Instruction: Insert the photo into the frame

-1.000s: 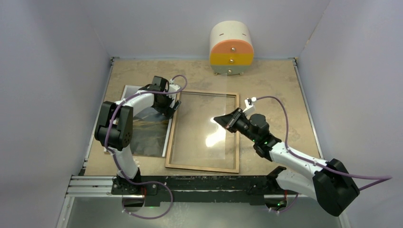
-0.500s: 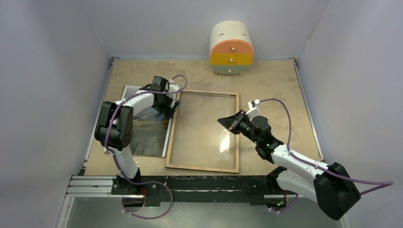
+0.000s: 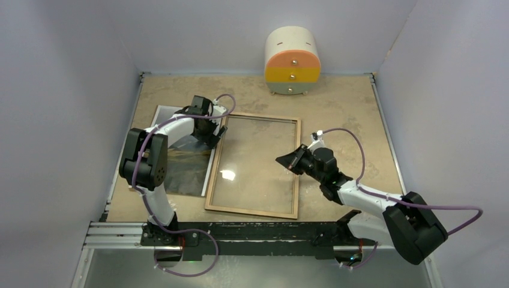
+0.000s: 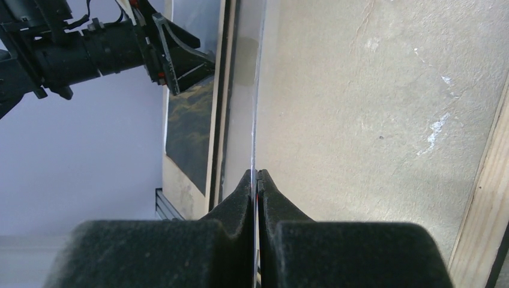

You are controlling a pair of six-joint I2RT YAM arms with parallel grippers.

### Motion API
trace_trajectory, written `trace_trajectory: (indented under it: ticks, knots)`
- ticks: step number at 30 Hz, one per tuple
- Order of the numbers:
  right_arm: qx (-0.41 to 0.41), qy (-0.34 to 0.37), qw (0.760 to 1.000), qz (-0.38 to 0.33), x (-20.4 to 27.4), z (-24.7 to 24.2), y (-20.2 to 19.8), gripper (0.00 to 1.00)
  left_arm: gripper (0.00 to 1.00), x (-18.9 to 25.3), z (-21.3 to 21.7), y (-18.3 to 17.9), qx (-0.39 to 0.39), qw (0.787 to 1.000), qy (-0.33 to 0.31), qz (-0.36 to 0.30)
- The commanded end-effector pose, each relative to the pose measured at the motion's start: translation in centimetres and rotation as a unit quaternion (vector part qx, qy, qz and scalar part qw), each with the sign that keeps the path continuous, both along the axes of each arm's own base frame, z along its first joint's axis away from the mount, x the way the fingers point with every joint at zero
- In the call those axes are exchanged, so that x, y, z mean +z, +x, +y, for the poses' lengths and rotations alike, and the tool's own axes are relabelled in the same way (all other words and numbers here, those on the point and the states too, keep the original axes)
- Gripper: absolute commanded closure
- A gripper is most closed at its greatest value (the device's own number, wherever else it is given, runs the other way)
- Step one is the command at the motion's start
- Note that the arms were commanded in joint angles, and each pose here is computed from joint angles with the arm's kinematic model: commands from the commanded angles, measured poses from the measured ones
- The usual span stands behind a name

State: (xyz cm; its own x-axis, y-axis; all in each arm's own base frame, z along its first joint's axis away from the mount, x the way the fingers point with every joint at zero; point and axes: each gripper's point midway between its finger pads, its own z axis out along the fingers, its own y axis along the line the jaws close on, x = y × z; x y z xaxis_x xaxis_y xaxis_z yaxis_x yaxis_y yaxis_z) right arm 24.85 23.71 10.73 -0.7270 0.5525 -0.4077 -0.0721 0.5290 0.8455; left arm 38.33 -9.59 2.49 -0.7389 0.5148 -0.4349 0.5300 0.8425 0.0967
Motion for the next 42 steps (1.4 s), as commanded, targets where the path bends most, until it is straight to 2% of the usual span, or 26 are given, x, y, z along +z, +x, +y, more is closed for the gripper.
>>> trace_trajectory:
  ticks: [1, 7, 11, 12, 13, 14, 17, 21, 26, 38, 42]
  knots:
    - [0.038, 0.018, 0.999, -0.022, 1.8, 1.4, -0.6, 1.0, 0.1, -1.9, -0.8, -2.3, -0.012, 0.999, -0.004, 0.037]
    - [0.03, 0.005, 0.999, -0.013, 0.8, 1.0, -0.7, 0.92, 0.1, -2.1, -0.8, -2.4, -0.016, 0.999, -0.005, 0.04]
    - [0.033, -0.009, 0.999, -0.014, 0.5, 1.1, -0.3, 0.69, 0.1, -2.1, -0.7, -2.5, -0.017, 0.999, -0.003, 0.04]
    - [0.031, -0.016, 0.999, -0.013, 0.4, 1.1, 0.0, 0.61, 0.1, -2.1, -0.7, -2.5, -0.017, 0.999, -0.002, 0.04]
    - [0.03, -0.024, 0.999, -0.012, 0.3, 1.1, 0.2, 0.48, 0.1, -2.1, -0.6, -2.6, -0.017, 0.999, -0.002, 0.04]
    - [0.029, -0.036, 0.999, -0.009, 0.2, 1.0, 0.4, 0.4, 0.1, -2.0, -0.7, -2.6, -0.017, 0.999, -0.002, 0.04]
    - [0.02, -0.07, 0.997, 0.001, -0.3, 0.5, 0.9, 0.25, 0.1, -2.1, -0.6, -2.6, -0.017, 0.999, -0.002, 0.039]
    - [0.01, -0.114, 0.993, 0.013, -1.1, -0.5, 1.1, 0.11, 0.1, -2.3, -0.6, -2.6, -0.017, 0.999, -0.002, 0.041]
    - [0.008, -0.158, 0.987, 0.032, -2.0, -1.2, 1.3, 0.01, 0.1, -2.4, -0.7, -2.6, -0.017, 0.999, -0.003, 0.042]
    - [0.017, -0.268, 0.959, 0.086, -4.2, -2.5, 2.1, 0.01, 0.1, -2.5, -0.7, -2.7, -0.017, 0.999, -0.002, 0.045]
    - [0.021, -0.286, 0.954, 0.086, -4.0, -2.5, 2.4, 0.01, 0.1, -2.6, -0.7, -2.7, -0.018, 0.999, -0.004, 0.046]
